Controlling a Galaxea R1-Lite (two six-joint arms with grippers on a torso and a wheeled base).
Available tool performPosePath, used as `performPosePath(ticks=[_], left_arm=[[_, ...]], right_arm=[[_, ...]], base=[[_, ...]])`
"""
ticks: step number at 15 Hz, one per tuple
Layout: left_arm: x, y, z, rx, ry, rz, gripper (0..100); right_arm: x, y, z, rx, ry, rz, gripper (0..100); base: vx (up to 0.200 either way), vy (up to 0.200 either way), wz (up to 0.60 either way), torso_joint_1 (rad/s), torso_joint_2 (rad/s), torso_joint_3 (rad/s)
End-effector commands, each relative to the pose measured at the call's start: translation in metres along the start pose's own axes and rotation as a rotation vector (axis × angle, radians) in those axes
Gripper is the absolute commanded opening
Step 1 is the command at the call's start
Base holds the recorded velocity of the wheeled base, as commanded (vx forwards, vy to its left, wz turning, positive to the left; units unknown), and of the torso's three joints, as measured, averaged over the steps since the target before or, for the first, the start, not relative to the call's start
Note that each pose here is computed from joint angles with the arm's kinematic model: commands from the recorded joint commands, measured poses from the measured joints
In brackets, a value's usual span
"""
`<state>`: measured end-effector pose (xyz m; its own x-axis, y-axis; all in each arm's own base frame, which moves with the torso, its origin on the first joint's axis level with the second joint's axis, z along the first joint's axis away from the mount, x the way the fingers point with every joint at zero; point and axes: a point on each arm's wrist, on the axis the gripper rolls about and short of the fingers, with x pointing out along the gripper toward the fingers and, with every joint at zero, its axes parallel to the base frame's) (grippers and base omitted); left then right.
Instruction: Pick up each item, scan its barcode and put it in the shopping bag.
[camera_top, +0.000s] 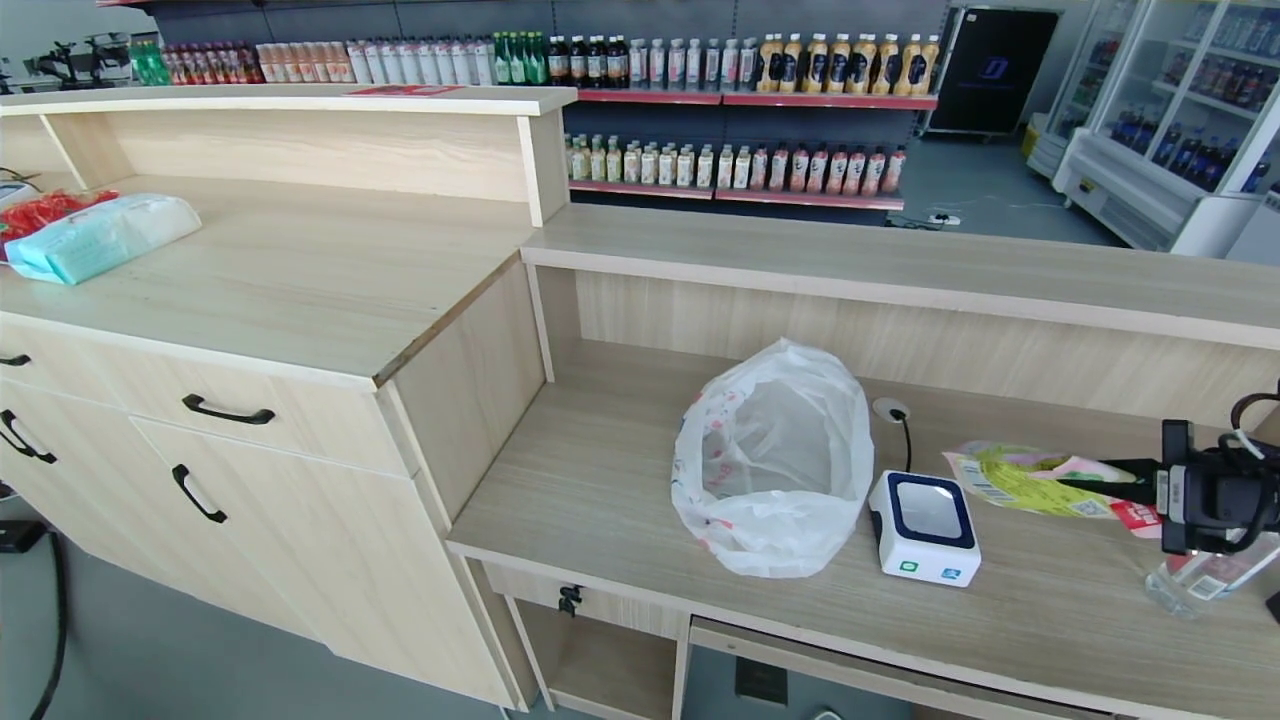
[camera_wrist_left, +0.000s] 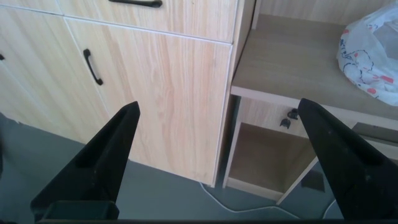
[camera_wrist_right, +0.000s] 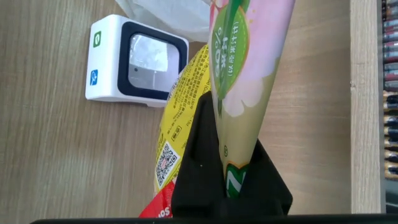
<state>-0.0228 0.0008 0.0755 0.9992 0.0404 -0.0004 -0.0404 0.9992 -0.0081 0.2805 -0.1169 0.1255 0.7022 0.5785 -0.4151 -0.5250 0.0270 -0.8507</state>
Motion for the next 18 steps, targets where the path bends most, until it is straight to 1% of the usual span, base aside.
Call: performPosePath(ticks=[1, 6, 8, 10, 15, 18], left_arm=[[0.0, 0.0, 0.0, -0.001, 0.0, 0.001, 100], [0.0, 0.0, 0.0, -0.001, 0.0, 0.001, 100], [0.0, 0.0, 0.0, -0.001, 0.0, 0.001, 100], [0.0, 0.0, 0.0, -0.001, 0.0, 0.001, 100], [0.0, 0.0, 0.0, -0.001, 0.0, -0.001, 100], [0.0, 0.0, 0.0, -0.001, 0.0, 0.001, 100]], right_arm=[[0.004, 0.0, -0.004, -0.007, -0.005, 0.005, 0], [0.023, -0.003, 0.0, -0.045, -0.056, 0.026, 0], [0.025, -0.003, -0.002, -0.087, -0.054, 0.028, 0], [0.027, -0.008, -0.005, -0.133, -0.047, 0.019, 0], [0.027, -0.009, -0.007, -0.182, -0.043, 0.015, 0], [0.029, -0.007, -0.009, -0.188, -0.047, 0.019, 0]], base=[[0.0, 0.0, 0.0, 0.0, 0.0, 0.0], [0.0, 0.0, 0.0, 0.0, 0.0, 0.0], [0.0, 0.0, 0.0, 0.0, 0.0, 0.0], [0.0, 0.0, 0.0, 0.0, 0.0, 0.0], [0.0, 0.0, 0.0, 0.0, 0.0, 0.0], [0.0, 0.0, 0.0, 0.0, 0.0, 0.0]])
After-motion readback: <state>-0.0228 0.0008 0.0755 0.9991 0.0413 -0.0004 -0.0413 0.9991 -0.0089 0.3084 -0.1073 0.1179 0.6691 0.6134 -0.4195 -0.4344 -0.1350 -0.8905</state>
